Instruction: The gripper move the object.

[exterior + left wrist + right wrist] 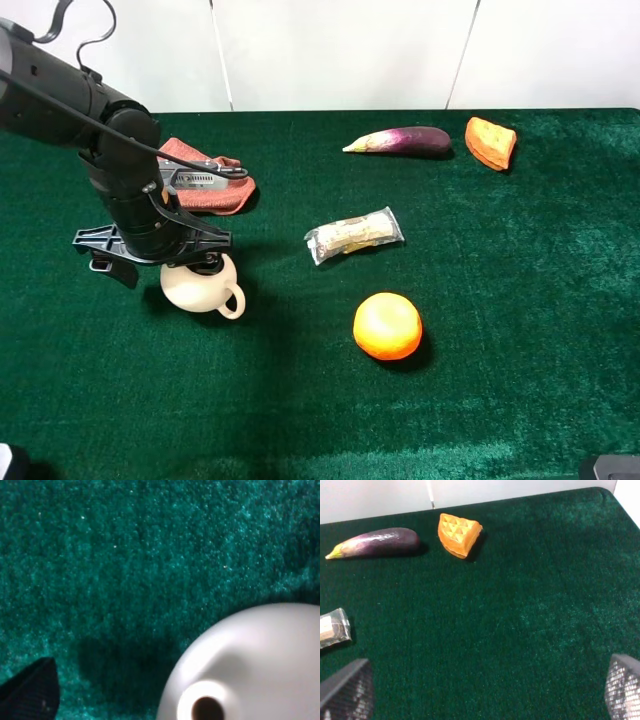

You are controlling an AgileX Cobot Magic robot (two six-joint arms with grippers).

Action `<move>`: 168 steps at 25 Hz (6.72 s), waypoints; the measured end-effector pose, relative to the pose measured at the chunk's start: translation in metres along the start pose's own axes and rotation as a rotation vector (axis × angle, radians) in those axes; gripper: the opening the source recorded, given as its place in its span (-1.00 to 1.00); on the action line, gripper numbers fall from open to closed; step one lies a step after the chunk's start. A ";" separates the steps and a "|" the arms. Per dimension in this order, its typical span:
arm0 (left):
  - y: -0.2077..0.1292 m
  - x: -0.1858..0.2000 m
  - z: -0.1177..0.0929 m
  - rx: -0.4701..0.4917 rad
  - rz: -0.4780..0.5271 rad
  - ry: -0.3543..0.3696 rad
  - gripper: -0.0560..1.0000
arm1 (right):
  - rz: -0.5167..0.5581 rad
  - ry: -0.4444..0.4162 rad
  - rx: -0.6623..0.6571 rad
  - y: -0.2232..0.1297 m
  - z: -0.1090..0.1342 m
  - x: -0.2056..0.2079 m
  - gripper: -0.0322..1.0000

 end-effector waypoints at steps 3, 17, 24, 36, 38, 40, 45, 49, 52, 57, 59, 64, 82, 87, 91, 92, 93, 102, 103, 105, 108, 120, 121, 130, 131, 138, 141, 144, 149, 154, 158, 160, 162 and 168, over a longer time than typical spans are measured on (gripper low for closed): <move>0.000 0.000 0.000 0.001 0.000 0.000 0.54 | 0.000 0.000 0.000 0.000 0.000 0.000 0.40; 0.000 0.000 0.000 0.002 0.001 0.000 -0.24 | 0.000 -0.001 0.000 0.000 0.000 0.000 0.40; -0.001 0.000 0.001 0.002 0.005 0.004 -0.24 | 0.000 -0.001 0.000 0.000 0.000 0.000 0.40; 0.006 0.012 -0.003 0.005 0.020 0.020 -0.25 | 0.000 -0.001 0.000 0.000 0.000 0.000 0.40; 0.008 0.017 -0.003 0.005 0.015 0.018 -0.25 | 0.000 -0.001 0.000 0.000 0.000 0.000 0.40; 0.010 0.025 -0.004 0.008 -0.001 0.006 -0.25 | 0.000 -0.001 0.000 0.000 0.000 0.000 0.40; 0.011 0.047 -0.004 0.012 -0.026 -0.010 -0.25 | 0.000 -0.001 0.000 0.000 0.000 0.000 0.40; 0.015 0.062 -0.006 0.011 -0.051 -0.028 -0.25 | 0.000 -0.001 0.000 0.000 0.000 0.000 0.40; 0.020 0.075 -0.008 0.012 -0.070 -0.041 -0.25 | 0.000 -0.001 0.000 0.000 0.000 0.000 0.40; 0.030 0.098 -0.016 -0.013 -0.081 -0.054 -0.25 | 0.000 -0.001 0.000 0.000 0.000 0.000 0.40; 0.035 0.108 -0.019 -0.024 -0.089 -0.062 -0.26 | 0.000 -0.001 0.000 0.000 0.000 0.000 0.40; 0.045 0.132 -0.025 -0.053 -0.105 -0.072 -0.26 | 0.000 -0.001 0.000 0.000 0.000 0.000 0.40; 0.088 0.162 -0.111 -0.250 -0.178 -0.111 -0.26 | 0.000 -0.002 0.001 0.000 0.000 0.000 0.40; 0.097 0.157 -0.151 -0.344 -0.212 -0.104 -0.26 | 0.000 -0.002 0.001 0.000 0.000 0.000 0.40; 0.101 0.152 -0.181 -0.400 -0.235 -0.109 -0.26 | 0.000 -0.002 0.001 0.000 0.000 0.000 0.40; 0.102 0.151 -0.188 -0.410 -0.242 -0.114 -0.26 | 0.000 -0.002 0.001 0.000 0.000 0.000 0.40; 0.101 0.150 -0.194 -0.425 -0.247 -0.117 -0.26 | 0.000 -0.002 0.001 0.000 0.000 0.000 0.40; 0.102 0.134 -0.240 -0.516 -0.306 -0.160 -0.26 | 0.000 -0.002 0.001 0.000 0.000 0.000 0.40; 0.102 0.132 -0.244 -0.521 -0.316 -0.168 -0.26 | 0.000 -0.002 0.001 0.000 0.000 0.000 0.40; 0.102 0.128 -0.252 -0.531 -0.331 -0.182 -0.26 | 0.000 -0.002 0.001 0.000 0.000 0.000 0.40; 0.103 0.121 -0.265 -0.544 -0.357 -0.206 -0.26 | 0.000 -0.002 0.001 0.000 0.000 0.000 0.40; 0.091 0.080 -0.314 -0.626 -0.423 -0.273 -0.26 | -0.001 -0.002 0.001 0.000 0.000 0.000 0.40; 0.092 0.077 -0.316 -0.632 -0.429 -0.277 -0.26 | -0.001 -0.002 0.001 0.000 0.000 0.000 0.40; 0.097 0.054 -0.329 -0.658 -0.460 -0.302 -0.26 | -0.001 -0.001 0.001 0.000 0.000 0.000 0.40; 0.097 0.051 -0.329 -0.660 -0.461 -0.303 -0.26 | -0.001 -0.001 0.001 0.000 0.000 0.000 0.40; 0.094 0.038 -0.334 -0.669 -0.460 -0.306 -0.26 | -0.001 -0.001 0.001 0.000 0.000 0.000 0.40; 0.095 0.038 -0.336 -0.670 -0.467 -0.312 -0.26 | -0.001 0.000 0.000 0.000 0.000 0.000 0.40; 0.095 0.036 -0.337 -0.670 -0.468 -0.314 -0.26 | -0.001 0.000 0.000 0.000 0.000 0.000 0.40; 0.095 0.035 -0.337 -0.670 -0.467 -0.313 -0.26 | -0.001 0.000 0.000 0.000 0.000 0.000 0.40; 0.095 0.035 -0.337 -0.670 -0.467 -0.313 -0.19 | -0.001 0.000 0.000 0.000 0.000 0.000 0.40; 0.095 0.035 -0.337 -0.670 -0.470 -0.315 0.25 | -0.001 0.000 0.000 0.000 0.000 0.000 0.40; 0.095 0.035 -0.338 -0.670 -0.471 -0.316 0.48 | -0.001 0.000 0.000 0.000 0.000 0.000 0.40; 0.095 0.035 -0.338 -0.670 -0.471 -0.316 0.70 | -0.001 0.000 0.000 0.000 0.000 0.000 0.40; 0.093 0.035 -0.339 -0.660 -0.459 -0.329 0.92 | -0.001 0.000 0.000 0.000 0.000 0.000 0.40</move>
Point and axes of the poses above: a point on each arm's last joint axis where the gripper is mounted, x pointing back along that axis away from the gripper, z along the wrist's bending axis when the last joint is at zero, y = z × x, the point moved 10 cm from there along -x, pointing out along that axis toward the gripper, and after that the axes turned 2 degrees about x, right-handed, at the moved point
